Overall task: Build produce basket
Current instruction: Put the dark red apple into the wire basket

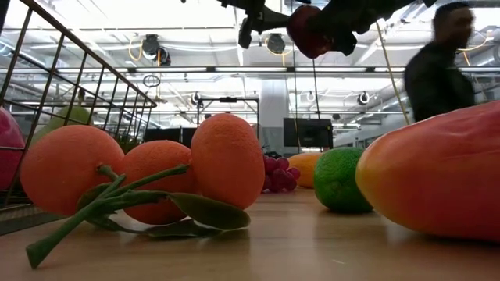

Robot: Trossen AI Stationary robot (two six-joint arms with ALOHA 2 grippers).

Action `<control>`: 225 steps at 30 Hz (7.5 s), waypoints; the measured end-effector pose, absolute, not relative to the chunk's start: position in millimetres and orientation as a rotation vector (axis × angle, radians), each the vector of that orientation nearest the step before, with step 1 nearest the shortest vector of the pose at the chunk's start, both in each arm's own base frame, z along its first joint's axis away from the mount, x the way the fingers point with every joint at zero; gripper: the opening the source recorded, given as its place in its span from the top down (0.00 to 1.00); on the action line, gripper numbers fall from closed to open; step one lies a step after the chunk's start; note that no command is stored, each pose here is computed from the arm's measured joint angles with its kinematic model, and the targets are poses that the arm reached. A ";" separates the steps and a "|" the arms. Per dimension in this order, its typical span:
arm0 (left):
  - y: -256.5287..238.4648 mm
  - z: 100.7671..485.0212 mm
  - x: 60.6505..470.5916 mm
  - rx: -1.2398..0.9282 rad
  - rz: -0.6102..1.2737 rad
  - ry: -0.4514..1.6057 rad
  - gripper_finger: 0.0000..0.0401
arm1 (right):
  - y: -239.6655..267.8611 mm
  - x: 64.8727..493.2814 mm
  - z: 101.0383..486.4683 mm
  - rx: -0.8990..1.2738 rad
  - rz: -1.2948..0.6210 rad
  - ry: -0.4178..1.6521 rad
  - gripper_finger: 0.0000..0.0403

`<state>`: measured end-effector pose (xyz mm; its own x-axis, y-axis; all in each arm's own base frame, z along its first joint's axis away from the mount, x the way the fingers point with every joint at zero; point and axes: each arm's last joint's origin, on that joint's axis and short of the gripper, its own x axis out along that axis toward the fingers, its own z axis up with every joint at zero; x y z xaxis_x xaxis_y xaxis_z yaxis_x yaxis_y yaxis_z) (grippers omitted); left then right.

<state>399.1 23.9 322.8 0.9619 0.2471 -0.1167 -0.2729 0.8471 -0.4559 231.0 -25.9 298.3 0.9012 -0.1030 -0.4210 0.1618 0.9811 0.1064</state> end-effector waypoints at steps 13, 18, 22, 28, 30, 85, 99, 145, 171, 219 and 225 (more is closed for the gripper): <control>27.8 322.5 399.5 -0.480 0.270 0.053 0.93 | -26.5 230.8 298.0 0.134 -0.161 0.427 0.30; 30.4 323.6 399.5 -0.518 0.258 0.040 0.98 | -26.7 231.0 298.5 0.134 -0.167 0.421 0.30; 33.0 324.5 399.2 -0.518 0.261 0.032 0.99 | -27.0 231.8 300.5 0.134 -0.168 0.398 0.30; 37.5 328.0 398.8 -0.522 0.261 -0.002 0.99 | -27.7 233.0 303.3 0.131 -0.183 0.365 0.27; 38.7 327.9 398.7 -0.524 0.263 -0.003 0.99 | -27.9 233.0 303.2 0.128 -0.192 0.365 0.25; 16.0 475.7 225.6 -1.096 -0.218 -0.172 1.00 | 48.2 229.8 320.4 0.778 -0.241 0.116 0.11; -3.0 502.0 176.8 -1.093 -0.387 -0.269 1.00 | 86.4 230.7 326.1 0.800 -0.242 -0.034 0.11; -5.0 486.9 211.5 0.187 0.011 -0.329 1.00 | 58.9 178.4 357.0 0.396 -0.107 0.001 0.11; -18.8 429.9 221.0 -0.622 0.012 0.259 1.00 | 56.4 172.5 350.5 0.443 -0.131 0.072 0.11; -35.9 217.3 150.6 -0.530 0.379 1.245 0.89 | 116.0 259.3 300.5 1.096 -0.043 0.063 0.11; -36.2 219.1 156.1 -0.596 0.426 1.164 0.65 | 106.4 264.5 300.2 1.045 0.004 0.097 0.11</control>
<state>156.1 -36.2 219.1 0.3455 0.0083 -0.9384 -0.5992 0.7715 -0.2138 264.5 106.4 300.2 0.9957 0.0499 -0.0785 0.0430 0.5022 0.8637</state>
